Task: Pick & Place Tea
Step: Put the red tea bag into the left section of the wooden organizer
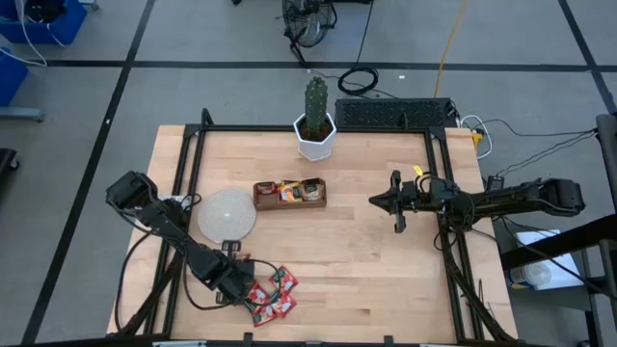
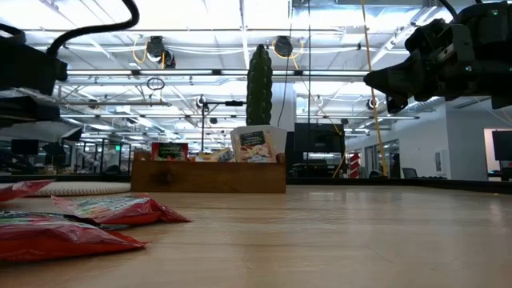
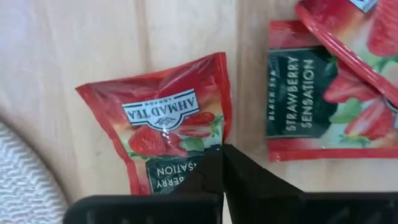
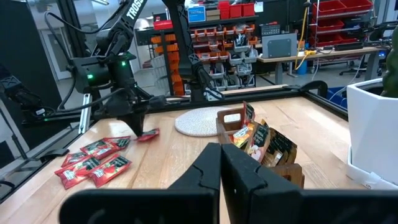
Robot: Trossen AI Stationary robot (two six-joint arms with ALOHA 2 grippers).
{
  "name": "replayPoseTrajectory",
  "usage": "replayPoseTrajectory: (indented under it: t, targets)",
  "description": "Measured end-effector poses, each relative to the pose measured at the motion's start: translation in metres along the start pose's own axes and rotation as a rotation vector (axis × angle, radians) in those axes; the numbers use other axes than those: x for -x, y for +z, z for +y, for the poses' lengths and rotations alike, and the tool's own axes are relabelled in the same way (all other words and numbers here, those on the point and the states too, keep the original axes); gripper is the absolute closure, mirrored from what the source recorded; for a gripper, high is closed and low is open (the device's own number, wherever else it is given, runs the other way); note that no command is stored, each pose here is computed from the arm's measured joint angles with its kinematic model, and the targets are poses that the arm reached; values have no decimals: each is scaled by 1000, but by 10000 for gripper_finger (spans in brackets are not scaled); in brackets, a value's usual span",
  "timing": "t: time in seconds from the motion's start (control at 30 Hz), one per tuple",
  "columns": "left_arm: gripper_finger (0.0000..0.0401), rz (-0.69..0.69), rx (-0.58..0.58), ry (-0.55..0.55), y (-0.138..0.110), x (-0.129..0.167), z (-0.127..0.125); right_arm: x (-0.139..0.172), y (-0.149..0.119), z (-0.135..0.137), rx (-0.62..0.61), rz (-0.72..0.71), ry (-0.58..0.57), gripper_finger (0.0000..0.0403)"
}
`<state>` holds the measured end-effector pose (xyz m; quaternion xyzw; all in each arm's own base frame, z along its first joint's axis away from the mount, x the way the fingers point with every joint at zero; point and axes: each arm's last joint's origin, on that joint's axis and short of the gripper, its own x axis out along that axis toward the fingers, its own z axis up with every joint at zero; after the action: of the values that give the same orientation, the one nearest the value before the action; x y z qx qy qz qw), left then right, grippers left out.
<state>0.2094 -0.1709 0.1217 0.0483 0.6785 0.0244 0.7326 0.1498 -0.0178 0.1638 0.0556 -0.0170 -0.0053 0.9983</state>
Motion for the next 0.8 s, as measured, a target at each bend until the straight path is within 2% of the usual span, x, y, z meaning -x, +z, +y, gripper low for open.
replayPoseTrajectory:
  t: [0.13,0.27,0.5,0.67,0.73,0.8]
  targets:
    - [398,-7,-13,46,0,1,1,0,0,0,0,0,0,403]
    - [399,80,-80,221,0,12,8,0,0,0,0,0,0,403]
    - [400,152,-201,420,22,69,22,0,0,0,0,0,-1,403]
    - [400,135,-259,524,43,99,40,0,0,0,0,2,-3,403]
    - [400,109,-231,545,50,105,47,0,0,0,0,2,-2,403]
    - [399,81,-88,517,55,102,53,0,-1,0,-2,10,-1,403]
